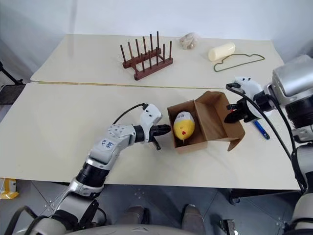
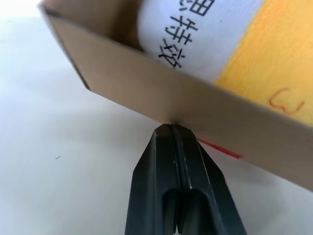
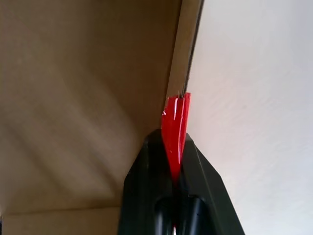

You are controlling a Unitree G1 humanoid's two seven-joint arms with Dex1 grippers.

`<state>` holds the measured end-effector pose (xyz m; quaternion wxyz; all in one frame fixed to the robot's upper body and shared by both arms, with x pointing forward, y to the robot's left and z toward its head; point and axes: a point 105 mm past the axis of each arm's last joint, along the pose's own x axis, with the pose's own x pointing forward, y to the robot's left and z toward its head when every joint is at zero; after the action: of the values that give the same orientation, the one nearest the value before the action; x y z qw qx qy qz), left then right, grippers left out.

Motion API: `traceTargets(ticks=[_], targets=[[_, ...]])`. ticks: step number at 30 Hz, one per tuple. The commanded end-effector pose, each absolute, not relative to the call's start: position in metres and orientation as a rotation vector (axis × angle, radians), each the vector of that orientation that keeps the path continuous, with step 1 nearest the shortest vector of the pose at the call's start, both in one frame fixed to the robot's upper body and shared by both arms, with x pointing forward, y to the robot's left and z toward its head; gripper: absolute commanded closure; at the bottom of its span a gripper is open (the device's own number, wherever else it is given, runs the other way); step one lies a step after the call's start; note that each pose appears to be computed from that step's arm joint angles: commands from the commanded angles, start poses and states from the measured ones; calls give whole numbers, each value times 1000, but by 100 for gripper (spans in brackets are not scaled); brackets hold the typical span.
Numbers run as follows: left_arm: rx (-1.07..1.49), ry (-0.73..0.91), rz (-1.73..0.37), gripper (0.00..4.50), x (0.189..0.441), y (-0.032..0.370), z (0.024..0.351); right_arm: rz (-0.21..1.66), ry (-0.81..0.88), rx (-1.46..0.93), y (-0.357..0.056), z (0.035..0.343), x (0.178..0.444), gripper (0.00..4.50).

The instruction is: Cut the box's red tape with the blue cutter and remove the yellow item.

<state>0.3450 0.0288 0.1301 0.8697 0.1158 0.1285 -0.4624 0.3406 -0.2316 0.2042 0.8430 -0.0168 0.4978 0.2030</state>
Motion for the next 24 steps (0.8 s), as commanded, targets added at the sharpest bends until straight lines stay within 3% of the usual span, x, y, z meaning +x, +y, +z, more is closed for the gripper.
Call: traceTargets(ticks=[1, 6, 9, 11, 12, 13, 19, 24], targets=[[251, 231, -967, 338, 336, 44, 146, 488, 939, 5, -221, 218, 345, 322], [284, 253, -879, 193, 328, 111, 152, 664, 655, -33, -224, 225, 347, 157], [280, 268, -808, 106, 323, 150, 153, 859, 355, -139, -229, 247, 337, 58], [272, 272, -770, 46, 314, 180, 154, 863, 229, -132, -247, 259, 330, 0], [240, 257, -756, 8, 308, 195, 156, 863, 173, -141, -258, 265, 325, 0], [202, 250, -729, 3, 302, 212, 155, 861, 118, -170, -265, 270, 320, 0], [99, 185, -643, 3, 259, 284, 156, 939, -105, -225, -267, 289, 297, 0], [24, 185, -555, 3, 234, 328, 154, 1027, -108, -439, -260, 274, 267, 0]])
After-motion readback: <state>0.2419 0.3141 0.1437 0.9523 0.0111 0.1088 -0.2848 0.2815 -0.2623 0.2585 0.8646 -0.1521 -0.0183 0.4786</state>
